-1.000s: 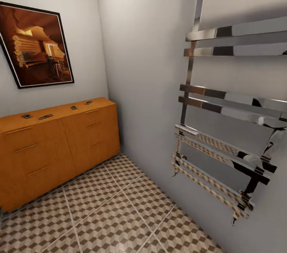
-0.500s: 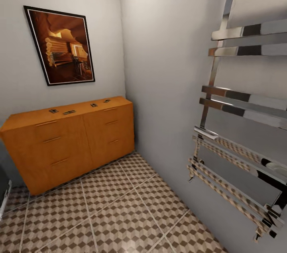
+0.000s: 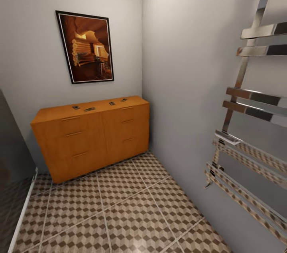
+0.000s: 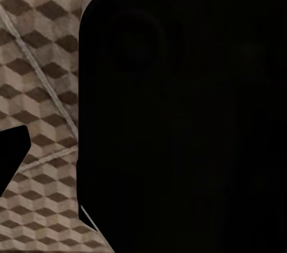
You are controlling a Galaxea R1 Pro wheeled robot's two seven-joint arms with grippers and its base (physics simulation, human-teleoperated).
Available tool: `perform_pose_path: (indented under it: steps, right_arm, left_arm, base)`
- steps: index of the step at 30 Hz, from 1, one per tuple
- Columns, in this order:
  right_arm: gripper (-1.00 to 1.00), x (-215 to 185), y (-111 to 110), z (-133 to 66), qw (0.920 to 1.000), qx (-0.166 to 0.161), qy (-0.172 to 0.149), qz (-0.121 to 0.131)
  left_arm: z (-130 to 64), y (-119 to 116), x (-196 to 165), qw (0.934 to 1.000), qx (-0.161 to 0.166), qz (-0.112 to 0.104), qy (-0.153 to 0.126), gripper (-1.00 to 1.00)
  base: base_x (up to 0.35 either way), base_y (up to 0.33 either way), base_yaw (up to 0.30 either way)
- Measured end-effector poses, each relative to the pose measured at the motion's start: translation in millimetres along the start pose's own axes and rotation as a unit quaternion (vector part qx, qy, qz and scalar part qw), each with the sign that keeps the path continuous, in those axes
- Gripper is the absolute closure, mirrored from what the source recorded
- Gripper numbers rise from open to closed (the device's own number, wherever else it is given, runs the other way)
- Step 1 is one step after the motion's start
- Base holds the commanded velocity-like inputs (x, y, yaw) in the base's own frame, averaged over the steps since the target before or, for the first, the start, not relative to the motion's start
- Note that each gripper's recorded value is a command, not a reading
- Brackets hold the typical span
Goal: Take the four mousetraps from the cabinet in the bathroom and place them on the bathroom floor. Make sure all four end up on the same floor surface, and ensure that at least two of them are either under or directly next to the same bathroom sink.
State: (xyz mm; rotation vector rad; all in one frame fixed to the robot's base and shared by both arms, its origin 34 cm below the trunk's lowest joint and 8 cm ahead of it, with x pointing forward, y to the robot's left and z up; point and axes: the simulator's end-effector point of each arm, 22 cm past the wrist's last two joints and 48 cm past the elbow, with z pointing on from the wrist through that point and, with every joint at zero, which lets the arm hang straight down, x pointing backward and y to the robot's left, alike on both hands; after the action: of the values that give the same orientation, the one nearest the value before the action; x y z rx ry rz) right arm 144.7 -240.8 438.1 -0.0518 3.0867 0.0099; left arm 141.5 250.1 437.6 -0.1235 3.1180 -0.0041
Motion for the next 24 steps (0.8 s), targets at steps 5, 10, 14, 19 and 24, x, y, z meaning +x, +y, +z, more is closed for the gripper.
perform_pose_path:
  steps: [5,10,14,19,24]
  right_arm:
    - [-1.0,0.0,0.1,0.0,1.0,0.0,0.0,0.0]
    - [-1.0,0.0,0.2,0.0,1.0,0.0,0.0,0.0]
    - [-1.0,0.0,0.3,0.0,1.0,0.0,0.0,0.0]
    - [-1.0,0.0,0.3,0.0,1.0,0.0,0.0,0.0]
    - [-1.0,0.0,0.1,0.0,1.0,0.0,0.0,0.0]
  left_arm:
    - [0.0,0.0,0.0,1.0,0.0,0.0,0.0,-1.0]
    - [0.0,0.0,-0.3,1.0,0.0,0.0,0.0,-1.0]
    - [0.0,0.0,-0.3,1.0,0.0,0.0,0.0,-1.0]
    - [0.0,0.0,-0.2,1.0,0.0,0.0,0.0,-1.0]
    - [0.0,0.0,-0.3,1.0,0.0,0.0,0.0,-1.0]
  base:
    - [0.0,0.0,0.273]
    - [0.0,0.0,0.274]
    - [0.0,0.0,0.274]
    - [0.0,0.0,0.273]
    - [0.0,0.0,0.273]
